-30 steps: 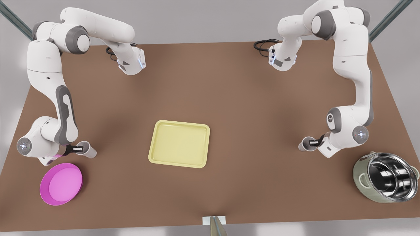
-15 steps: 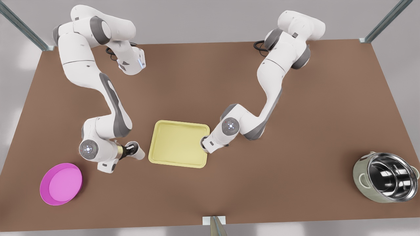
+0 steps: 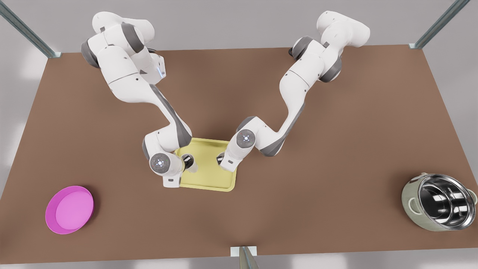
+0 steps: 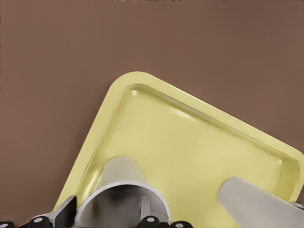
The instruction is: Use both arms to respectively pick up the white IKEA cups from the middle-left and middle-right positions, then place the white IKEA cups onto the middle-middle tray, ensuring that the cups remain upright and do not tip over
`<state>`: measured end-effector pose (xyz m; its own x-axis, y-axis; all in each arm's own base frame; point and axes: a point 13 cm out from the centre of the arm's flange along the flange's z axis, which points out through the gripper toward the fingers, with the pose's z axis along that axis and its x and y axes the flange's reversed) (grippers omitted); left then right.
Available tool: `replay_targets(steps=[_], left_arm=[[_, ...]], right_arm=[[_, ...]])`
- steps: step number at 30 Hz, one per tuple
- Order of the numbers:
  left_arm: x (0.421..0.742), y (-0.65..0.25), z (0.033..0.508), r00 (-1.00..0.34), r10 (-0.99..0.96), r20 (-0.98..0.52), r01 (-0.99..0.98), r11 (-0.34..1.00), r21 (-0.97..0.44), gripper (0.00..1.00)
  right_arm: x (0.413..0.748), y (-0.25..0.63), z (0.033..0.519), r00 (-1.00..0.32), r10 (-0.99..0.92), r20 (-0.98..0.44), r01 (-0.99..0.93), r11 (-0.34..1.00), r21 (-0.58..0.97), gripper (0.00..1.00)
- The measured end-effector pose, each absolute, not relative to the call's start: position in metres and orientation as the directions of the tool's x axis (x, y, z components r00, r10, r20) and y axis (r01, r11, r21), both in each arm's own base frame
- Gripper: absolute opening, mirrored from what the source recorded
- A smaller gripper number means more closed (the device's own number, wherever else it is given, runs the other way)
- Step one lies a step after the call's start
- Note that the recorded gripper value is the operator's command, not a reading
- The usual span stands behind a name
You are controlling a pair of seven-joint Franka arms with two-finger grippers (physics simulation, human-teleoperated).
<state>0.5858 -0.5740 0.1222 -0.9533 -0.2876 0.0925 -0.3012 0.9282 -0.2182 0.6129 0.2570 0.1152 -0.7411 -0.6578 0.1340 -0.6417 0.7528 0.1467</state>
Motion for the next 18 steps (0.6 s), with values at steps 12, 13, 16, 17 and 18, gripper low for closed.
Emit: replay_targets(steps=[12, 13, 16, 17, 18], left_arm=[[0.677, -0.403, 0.312, -0.831, -0.555, 0.036, -0.552, 0.816, -0.17, 1.0], [0.686, -0.349, 0.337, -0.82, -0.572, 0.012, -0.569, 0.814, -0.119, 1.0], [0.657, -0.172, 0.379, -0.804, -0.594, -0.005, -0.592, 0.801, 0.09, 1.0], [0.613, -0.139, 0.386, -0.82, -0.572, -0.004, -0.566, 0.81, 0.155, 1.0], [0.595, -0.129, 0.408, -0.835, -0.549, -0.006, -0.544, 0.825, 0.153, 1.0]], right_arm=[[0.62, 0.251, 0.115, -0.754, -0.642, 0.136, -0.634, 0.766, 0.104, 1.0], [0.621, 0.25, 0.116, -0.758, -0.639, 0.135, -0.63, 0.77, 0.106, 1.0], [0.624, 0.247, 0.126, -0.766, -0.631, 0.127, -0.621, 0.776, 0.113, 1.0], [0.627, 0.244, 0.139, -0.77, -0.627, 0.119, -0.618, 0.779, 0.109, 1.0], [0.63, 0.238, 0.156, -0.776, -0.62, 0.111, -0.612, 0.784, 0.105, 1.0]])
